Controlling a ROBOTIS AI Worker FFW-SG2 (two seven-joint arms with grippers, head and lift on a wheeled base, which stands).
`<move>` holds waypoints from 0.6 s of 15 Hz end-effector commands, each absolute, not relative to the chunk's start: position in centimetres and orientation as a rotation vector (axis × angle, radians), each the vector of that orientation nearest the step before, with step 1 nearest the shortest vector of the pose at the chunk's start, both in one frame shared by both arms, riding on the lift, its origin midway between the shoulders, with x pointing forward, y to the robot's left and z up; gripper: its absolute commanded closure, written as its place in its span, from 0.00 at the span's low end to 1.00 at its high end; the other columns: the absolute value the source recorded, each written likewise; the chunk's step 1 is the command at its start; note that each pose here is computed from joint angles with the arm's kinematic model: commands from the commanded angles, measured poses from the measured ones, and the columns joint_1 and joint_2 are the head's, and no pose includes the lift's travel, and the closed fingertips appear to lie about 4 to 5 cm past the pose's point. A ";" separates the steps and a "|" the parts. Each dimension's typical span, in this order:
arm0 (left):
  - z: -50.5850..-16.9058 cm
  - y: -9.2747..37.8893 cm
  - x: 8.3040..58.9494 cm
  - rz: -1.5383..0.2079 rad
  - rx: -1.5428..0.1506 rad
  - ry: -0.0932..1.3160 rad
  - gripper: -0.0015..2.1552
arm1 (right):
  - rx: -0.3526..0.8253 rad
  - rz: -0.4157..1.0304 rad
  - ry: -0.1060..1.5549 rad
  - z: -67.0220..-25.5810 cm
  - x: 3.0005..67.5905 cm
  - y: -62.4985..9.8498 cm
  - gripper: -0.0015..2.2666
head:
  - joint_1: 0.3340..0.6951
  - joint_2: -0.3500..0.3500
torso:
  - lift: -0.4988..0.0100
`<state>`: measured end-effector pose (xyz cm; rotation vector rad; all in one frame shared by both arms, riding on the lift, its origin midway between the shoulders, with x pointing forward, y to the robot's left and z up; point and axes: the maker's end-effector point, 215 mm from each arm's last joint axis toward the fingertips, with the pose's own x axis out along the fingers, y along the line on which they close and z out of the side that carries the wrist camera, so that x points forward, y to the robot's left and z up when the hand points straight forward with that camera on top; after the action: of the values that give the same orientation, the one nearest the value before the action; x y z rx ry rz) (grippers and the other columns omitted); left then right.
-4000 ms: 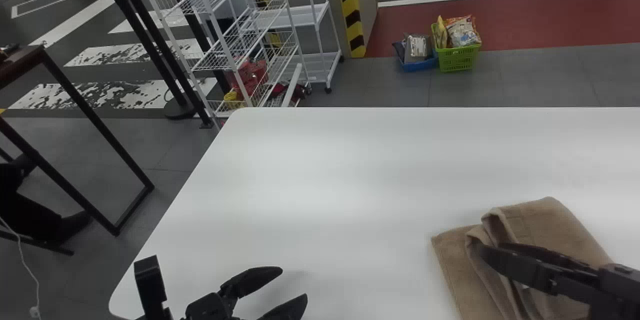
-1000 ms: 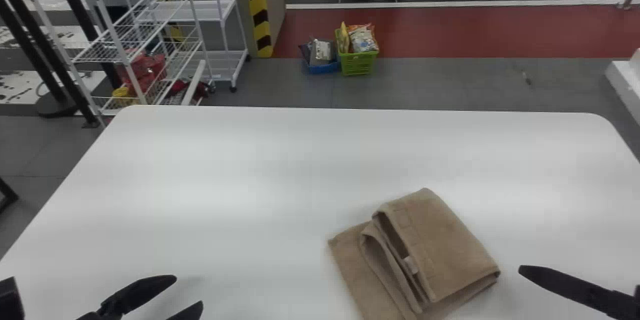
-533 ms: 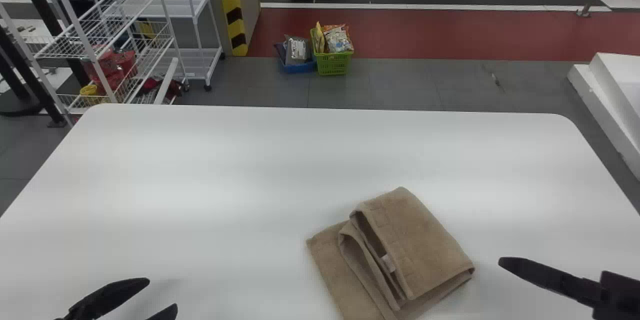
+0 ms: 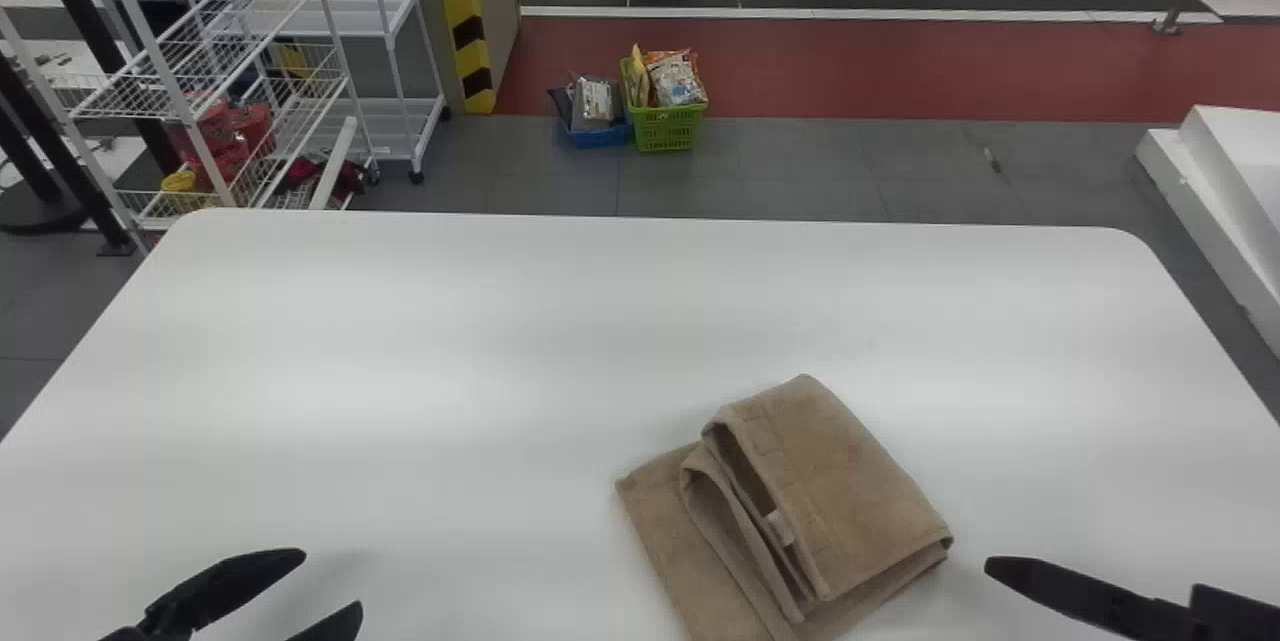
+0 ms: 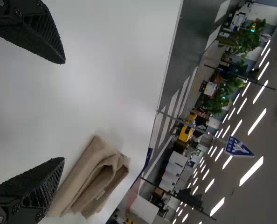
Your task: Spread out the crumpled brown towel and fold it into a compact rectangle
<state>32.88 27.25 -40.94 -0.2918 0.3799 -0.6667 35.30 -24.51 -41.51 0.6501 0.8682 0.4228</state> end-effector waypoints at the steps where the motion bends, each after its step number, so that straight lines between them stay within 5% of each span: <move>1: -40.1 27.5 33.1 -0.664 -0.279 0.363 0.03 | 0.644 0.432 0.875 -41.7 36.5 -23.7 0.89 | 1.00 0.57 | 0.73; 9: -40.2 28.1 32.6 -0.656 -0.285 0.366 0.03 | 0.656 0.430 0.883 -42.1 39.0 -23.2 0.89 | 1.00 0.60 | 0.73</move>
<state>32.65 28.11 -40.11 -0.2820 0.3653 -0.6585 39.48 -23.33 -42.43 0.6591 0.8881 0.4252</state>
